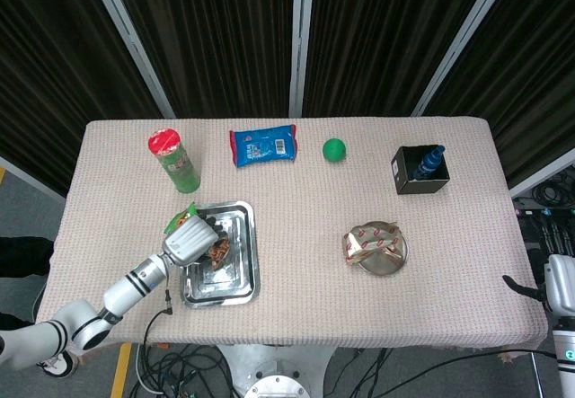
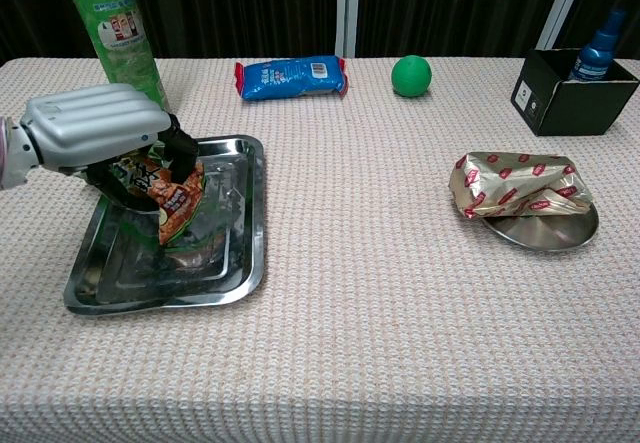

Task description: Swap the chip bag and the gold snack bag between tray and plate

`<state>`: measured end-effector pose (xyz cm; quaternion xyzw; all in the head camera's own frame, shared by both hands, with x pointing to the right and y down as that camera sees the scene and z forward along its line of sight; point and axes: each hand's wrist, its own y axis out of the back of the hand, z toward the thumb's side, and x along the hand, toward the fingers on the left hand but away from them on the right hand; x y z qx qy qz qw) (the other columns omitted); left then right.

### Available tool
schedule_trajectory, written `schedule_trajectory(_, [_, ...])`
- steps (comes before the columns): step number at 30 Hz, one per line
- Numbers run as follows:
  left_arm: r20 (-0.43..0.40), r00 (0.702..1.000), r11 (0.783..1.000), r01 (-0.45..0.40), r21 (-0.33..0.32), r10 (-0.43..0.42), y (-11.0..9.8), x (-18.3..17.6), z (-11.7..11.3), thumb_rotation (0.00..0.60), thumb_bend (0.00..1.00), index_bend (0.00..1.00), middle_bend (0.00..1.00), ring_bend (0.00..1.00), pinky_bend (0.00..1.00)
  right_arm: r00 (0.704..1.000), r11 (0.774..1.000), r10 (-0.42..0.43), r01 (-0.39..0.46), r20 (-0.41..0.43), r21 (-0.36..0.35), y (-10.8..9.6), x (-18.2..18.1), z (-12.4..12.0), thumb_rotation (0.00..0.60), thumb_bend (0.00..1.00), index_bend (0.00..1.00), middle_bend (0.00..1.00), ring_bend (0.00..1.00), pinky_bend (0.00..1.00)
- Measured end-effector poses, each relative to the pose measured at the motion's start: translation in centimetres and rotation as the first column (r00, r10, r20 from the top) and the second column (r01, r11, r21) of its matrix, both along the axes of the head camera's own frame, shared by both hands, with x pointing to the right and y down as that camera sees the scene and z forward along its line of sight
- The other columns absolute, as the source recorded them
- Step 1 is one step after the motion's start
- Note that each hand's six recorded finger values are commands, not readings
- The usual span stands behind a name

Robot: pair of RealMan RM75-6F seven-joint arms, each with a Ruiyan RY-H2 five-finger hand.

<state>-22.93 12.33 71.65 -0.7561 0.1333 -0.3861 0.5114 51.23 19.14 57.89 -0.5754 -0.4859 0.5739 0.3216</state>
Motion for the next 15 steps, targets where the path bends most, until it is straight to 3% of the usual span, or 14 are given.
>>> schedule_trajectory(11, [-0.126, 0.992, 0.998, 0.022, 0.059, -0.014, -1.9, 2.0, -2.5, 0.6, 0.35, 0.59, 0.54, 0.45, 0.55, 1.0, 1.0, 0.005, -0.005, 0.003, 0.008, 0.0, 0.2, -0.1, 0.6, 0.01, 0.0, 0.0, 0.0, 0.0])
schedule_trajectory(15, [-0.208, 0.978, 0.997, 0.024, 0.069, -0.009, -3.5, 4.9, -3.2, 0.6, 0.36, 0.59, 0.54, 0.45, 0.55, 1.0, 1.0, 0.008, -0.008, 0.006, 0.01, 0.1, 0.3, -0.2, 0.6, 0.01, 0.0, 0.0, 0.0, 0.0])
